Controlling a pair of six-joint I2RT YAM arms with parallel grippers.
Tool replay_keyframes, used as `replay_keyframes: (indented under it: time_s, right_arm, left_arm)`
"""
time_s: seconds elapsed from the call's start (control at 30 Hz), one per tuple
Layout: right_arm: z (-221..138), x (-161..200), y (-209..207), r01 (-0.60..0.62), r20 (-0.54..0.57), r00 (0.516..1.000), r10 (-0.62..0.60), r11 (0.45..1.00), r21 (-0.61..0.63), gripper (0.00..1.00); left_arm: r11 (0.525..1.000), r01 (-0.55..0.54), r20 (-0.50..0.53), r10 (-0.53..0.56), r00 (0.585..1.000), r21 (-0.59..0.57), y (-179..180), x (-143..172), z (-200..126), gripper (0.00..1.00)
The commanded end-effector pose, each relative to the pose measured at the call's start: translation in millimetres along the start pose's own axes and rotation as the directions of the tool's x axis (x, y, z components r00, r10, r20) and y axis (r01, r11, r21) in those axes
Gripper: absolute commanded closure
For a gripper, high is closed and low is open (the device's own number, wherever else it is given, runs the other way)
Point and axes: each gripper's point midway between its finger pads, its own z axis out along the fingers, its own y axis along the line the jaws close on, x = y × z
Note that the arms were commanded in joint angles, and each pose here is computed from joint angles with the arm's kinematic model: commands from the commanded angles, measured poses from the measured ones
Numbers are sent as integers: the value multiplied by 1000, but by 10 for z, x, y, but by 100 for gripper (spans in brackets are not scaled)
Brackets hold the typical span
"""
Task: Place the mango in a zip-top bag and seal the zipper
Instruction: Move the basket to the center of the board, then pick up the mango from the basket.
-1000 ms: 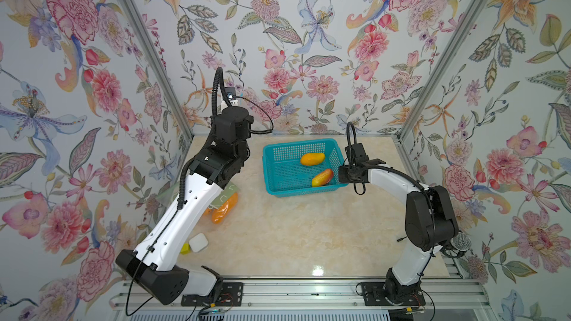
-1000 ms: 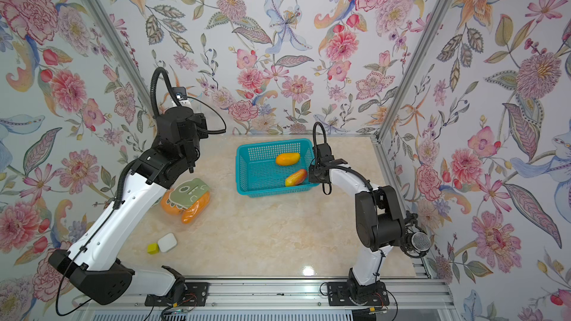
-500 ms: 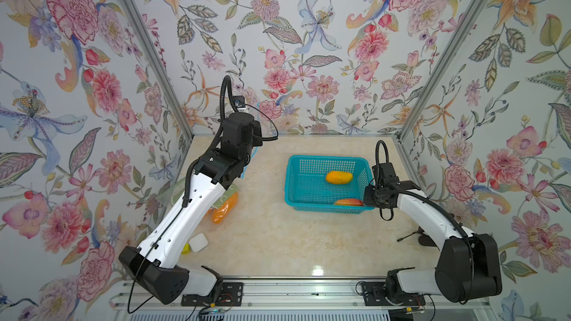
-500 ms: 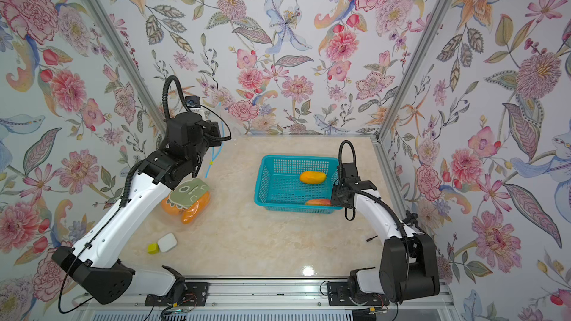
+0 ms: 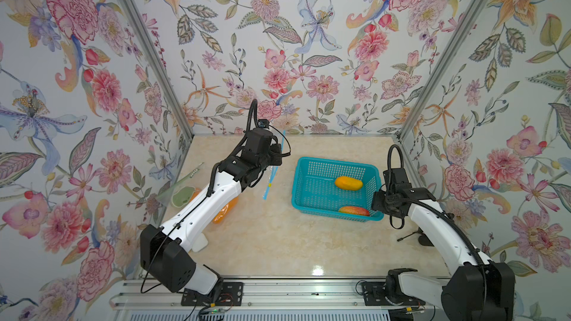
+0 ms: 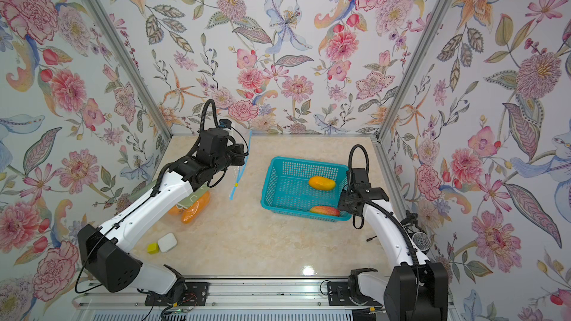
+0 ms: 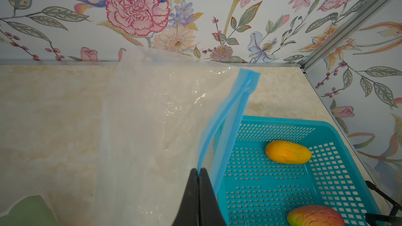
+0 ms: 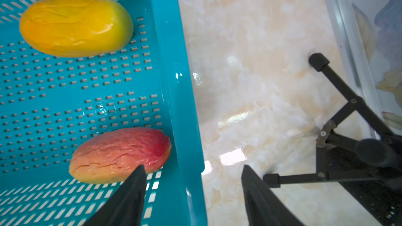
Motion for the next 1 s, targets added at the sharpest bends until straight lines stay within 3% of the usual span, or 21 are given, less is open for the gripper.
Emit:
replay_keyframes:
  time_s: [0.0, 0.27, 0.53, 0.97]
  right_arm:
    - [-273, -137, 70, 0, 61, 998, 0, 1000, 0, 28]
    - [-406, 1, 740, -30, 70, 997, 39, 992, -126, 19]
    - [-26, 309, 756, -155, -49, 988, 149, 977, -146, 14]
    - [543, 494, 775, -107, -224, 971, 87, 991, -80, 11]
  left_arm:
    - [996, 34, -13, -33, 999, 83, -195, 31, 90, 100]
    - [995, 39, -29, -36, 999, 87, -198, 115, 185, 100]
    - [997, 20, -17, -19, 1000, 74, -157, 123, 172, 100]
    - [998, 20, 8, -21, 1000, 66, -142, 74, 167, 100]
